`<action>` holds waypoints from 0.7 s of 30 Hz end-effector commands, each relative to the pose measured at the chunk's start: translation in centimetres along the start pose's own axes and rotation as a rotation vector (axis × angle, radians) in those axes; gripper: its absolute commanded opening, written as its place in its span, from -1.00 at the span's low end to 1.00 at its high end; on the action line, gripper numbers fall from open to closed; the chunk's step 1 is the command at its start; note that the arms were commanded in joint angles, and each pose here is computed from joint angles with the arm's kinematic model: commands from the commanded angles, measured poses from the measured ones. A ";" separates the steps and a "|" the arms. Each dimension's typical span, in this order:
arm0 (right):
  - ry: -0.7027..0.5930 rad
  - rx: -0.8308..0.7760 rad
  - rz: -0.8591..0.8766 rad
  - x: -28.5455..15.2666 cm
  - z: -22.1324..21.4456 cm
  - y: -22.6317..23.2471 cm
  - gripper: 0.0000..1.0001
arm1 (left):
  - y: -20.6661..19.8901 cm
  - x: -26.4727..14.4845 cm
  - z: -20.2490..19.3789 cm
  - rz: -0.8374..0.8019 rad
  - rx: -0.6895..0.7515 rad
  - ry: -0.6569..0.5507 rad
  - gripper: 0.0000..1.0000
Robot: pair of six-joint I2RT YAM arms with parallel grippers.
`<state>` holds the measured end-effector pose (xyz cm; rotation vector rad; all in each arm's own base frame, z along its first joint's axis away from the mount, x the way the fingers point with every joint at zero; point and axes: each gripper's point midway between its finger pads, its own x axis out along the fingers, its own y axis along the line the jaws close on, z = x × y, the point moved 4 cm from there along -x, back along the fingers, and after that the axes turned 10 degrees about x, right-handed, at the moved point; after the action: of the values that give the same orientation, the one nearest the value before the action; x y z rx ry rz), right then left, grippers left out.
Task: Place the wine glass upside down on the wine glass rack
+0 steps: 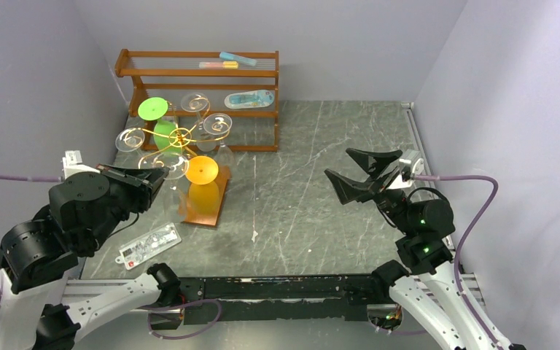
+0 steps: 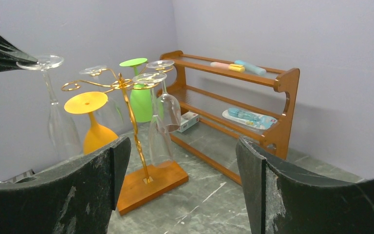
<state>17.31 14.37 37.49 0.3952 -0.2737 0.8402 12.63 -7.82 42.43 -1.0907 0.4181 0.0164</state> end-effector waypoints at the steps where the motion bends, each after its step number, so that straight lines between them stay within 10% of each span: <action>1: -0.001 0.007 -0.010 0.1 -0.1 -0.1 0.65 | -0.1 1.0 2.4 0.032 -0.007 -0.186 -0.90; 21: 0.028 -0.014 -0.044 0.0 -0.8 -0.8 0.64 | 0.2 5.5 3.1 0.082 -0.058 -0.439 -0.90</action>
<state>17.82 14.20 37.09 0.3883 -0.2598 0.8092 17.90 -7.67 40.61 -1.0348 0.2093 0.2572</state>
